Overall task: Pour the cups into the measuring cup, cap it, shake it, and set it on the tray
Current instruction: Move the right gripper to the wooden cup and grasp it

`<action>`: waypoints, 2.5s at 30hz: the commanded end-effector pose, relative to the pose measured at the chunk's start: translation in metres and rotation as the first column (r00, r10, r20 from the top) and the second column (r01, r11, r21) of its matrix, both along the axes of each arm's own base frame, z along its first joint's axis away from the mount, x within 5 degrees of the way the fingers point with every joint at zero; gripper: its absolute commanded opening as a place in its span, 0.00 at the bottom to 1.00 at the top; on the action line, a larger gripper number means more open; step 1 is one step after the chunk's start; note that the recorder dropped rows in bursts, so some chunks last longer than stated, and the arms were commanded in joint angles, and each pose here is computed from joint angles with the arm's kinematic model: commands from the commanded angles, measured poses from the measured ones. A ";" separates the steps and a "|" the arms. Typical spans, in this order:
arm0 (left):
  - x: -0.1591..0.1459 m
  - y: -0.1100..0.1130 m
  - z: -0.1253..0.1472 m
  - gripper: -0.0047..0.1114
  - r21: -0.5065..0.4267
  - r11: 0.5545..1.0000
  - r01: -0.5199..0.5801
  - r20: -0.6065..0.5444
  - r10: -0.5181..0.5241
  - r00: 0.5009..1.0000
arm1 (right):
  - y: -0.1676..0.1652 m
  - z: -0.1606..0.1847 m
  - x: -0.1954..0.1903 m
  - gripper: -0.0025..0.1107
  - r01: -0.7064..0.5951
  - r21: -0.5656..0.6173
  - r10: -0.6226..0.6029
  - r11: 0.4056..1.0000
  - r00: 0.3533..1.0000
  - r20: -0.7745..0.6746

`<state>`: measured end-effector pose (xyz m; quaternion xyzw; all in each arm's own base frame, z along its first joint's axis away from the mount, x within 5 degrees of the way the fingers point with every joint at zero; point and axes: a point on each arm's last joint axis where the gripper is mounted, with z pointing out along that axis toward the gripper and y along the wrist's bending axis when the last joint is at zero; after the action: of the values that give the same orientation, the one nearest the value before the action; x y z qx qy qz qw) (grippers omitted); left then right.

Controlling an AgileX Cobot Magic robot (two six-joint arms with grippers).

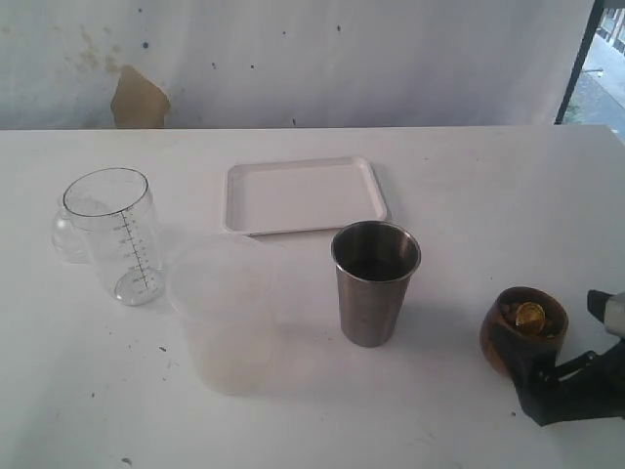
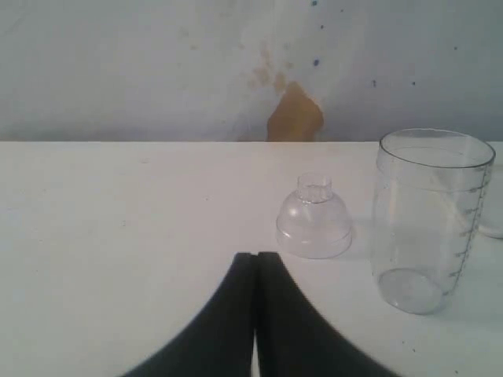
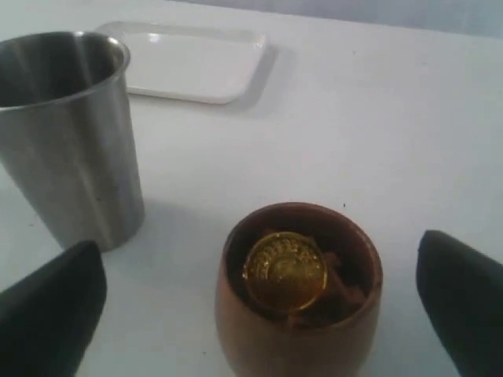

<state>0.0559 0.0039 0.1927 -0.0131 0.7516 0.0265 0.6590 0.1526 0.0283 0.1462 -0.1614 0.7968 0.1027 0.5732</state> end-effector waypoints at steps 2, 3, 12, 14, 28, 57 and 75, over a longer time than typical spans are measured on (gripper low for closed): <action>0.000 0.000 0.002 0.04 -0.003 1.000 0.001 0.017 -0.001 1.000 | -0.005 -0.007 0.004 0.95 0.053 -0.006 -0.053 0.999 0.998 -0.014; 0.000 0.000 0.002 0.04 -0.003 1.000 0.001 0.017 -0.001 1.000 | -0.005 -0.009 0.005 0.95 0.053 -0.010 -0.054 0.999 0.998 -0.026; 0.000 0.000 0.002 0.04 -0.003 1.000 0.001 0.017 -0.001 1.000 | -0.005 -0.024 0.014 0.95 0.042 -0.013 -0.044 0.999 0.993 -0.111; 0.000 0.000 0.002 0.04 -0.003 1.000 0.001 0.017 -0.001 1.000 | -0.005 -0.028 0.017 0.95 0.044 -0.013 -0.045 0.999 0.990 -0.131; 0.000 0.000 0.002 0.04 -0.003 1.000 0.001 0.017 -0.001 1.000 | -0.004 -0.046 0.044 0.95 -0.002 -0.037 -0.004 0.999 0.988 -0.156; 0.000 0.000 0.002 0.04 -0.003 1.000 0.001 0.017 -0.001 1.000 | -0.004 -0.069 0.072 0.95 -0.012 -0.015 0.009 1.000 0.988 -0.153; 0.000 0.000 0.002 0.04 -0.003 1.000 0.001 0.017 -0.001 1.000 | -0.003 -0.064 0.074 0.95 -0.044 -0.061 0.040 0.997 0.998 -0.055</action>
<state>0.0559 0.0039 0.1927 -0.0131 0.7516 0.0265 0.6590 0.2265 0.0260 0.0820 -0.1806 0.8156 0.1035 0.5398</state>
